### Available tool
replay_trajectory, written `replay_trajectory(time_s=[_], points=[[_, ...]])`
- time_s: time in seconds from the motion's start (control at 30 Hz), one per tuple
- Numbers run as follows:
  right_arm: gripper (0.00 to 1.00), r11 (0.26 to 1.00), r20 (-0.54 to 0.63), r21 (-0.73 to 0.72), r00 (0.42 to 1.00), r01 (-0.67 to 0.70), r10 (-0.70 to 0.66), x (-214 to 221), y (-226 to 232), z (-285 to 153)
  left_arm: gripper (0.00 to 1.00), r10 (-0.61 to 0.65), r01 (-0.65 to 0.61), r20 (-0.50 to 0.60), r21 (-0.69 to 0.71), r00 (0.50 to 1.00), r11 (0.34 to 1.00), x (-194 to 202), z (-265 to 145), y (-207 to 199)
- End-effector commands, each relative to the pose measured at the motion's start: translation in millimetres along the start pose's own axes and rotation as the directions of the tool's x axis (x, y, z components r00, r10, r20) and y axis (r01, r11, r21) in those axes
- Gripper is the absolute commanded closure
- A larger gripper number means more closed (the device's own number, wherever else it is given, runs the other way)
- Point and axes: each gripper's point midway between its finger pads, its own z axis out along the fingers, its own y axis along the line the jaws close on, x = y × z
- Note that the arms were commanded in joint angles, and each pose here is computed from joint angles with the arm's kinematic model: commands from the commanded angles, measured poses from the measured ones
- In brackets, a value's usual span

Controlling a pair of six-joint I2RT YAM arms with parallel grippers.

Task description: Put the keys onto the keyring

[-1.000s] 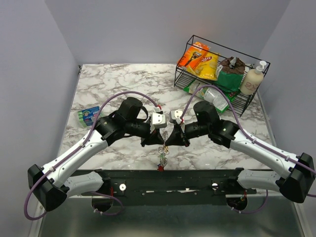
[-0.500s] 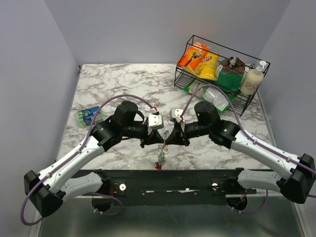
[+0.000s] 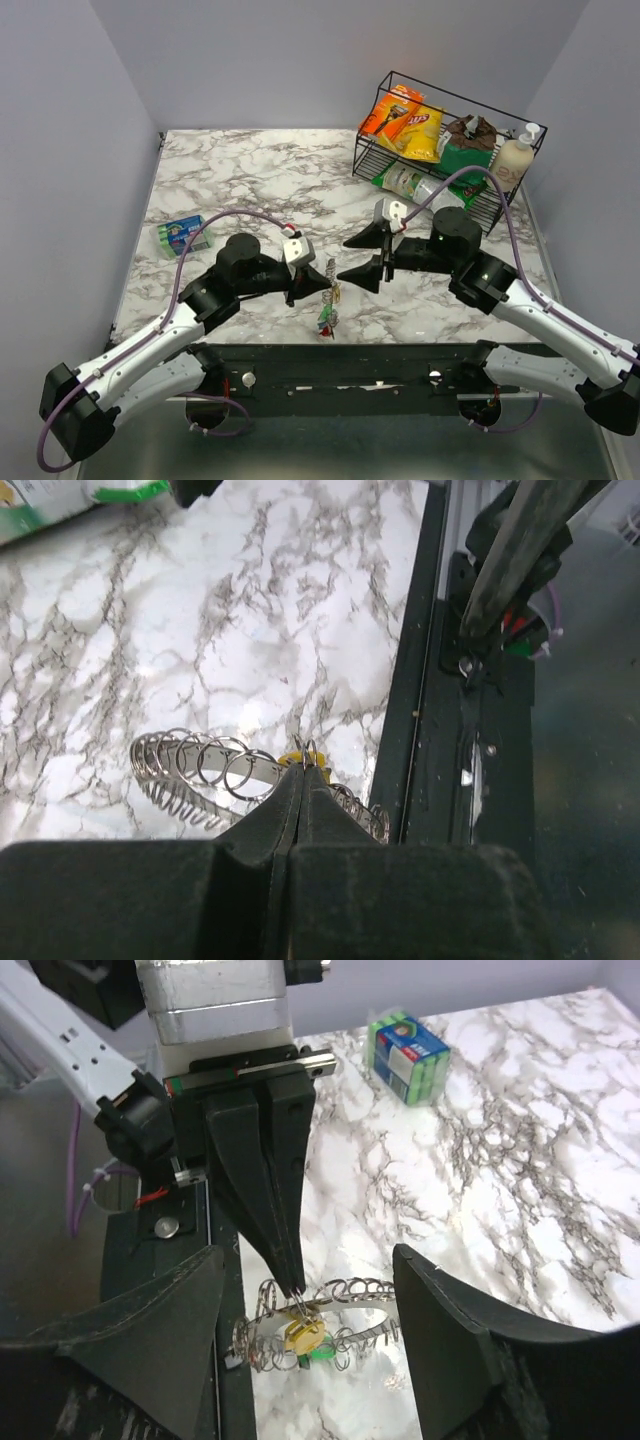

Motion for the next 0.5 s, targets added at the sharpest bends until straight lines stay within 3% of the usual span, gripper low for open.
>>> replay_trajectory(time_s=[0.0,0.27,0.43,0.47], points=[[0.24,0.995,0.044,0.098,0.999,-0.018,0.014,-7.3,-16.6,-5.6,1.0,0.078,-0.069,0.251,-0.044,0.965,0.997,-47.3,-5.4,-0.2],[0.22,0.996,0.045,0.081,0.998,-0.044,0.04,1.0,-19.6,-13.8,1.0,0.208,-0.165,0.453,-0.134,0.867,0.977,-75.9,-30.2,-4.9],[0.22,0.999,0.09,0.026,0.996,-0.023,0.021,-3.4,-18.3,-17.7,1.0,0.252,-0.23,0.524,-0.108,0.813,0.967,-77.8,-38.0,-19.3],[0.22,1.0,0.104,0.006,0.994,-0.01,0.009,-6.2,-14.7,-19.1,1.0,0.281,-0.271,0.559,-0.103,0.78,0.957,-84.7,-42.5,-26.2]])
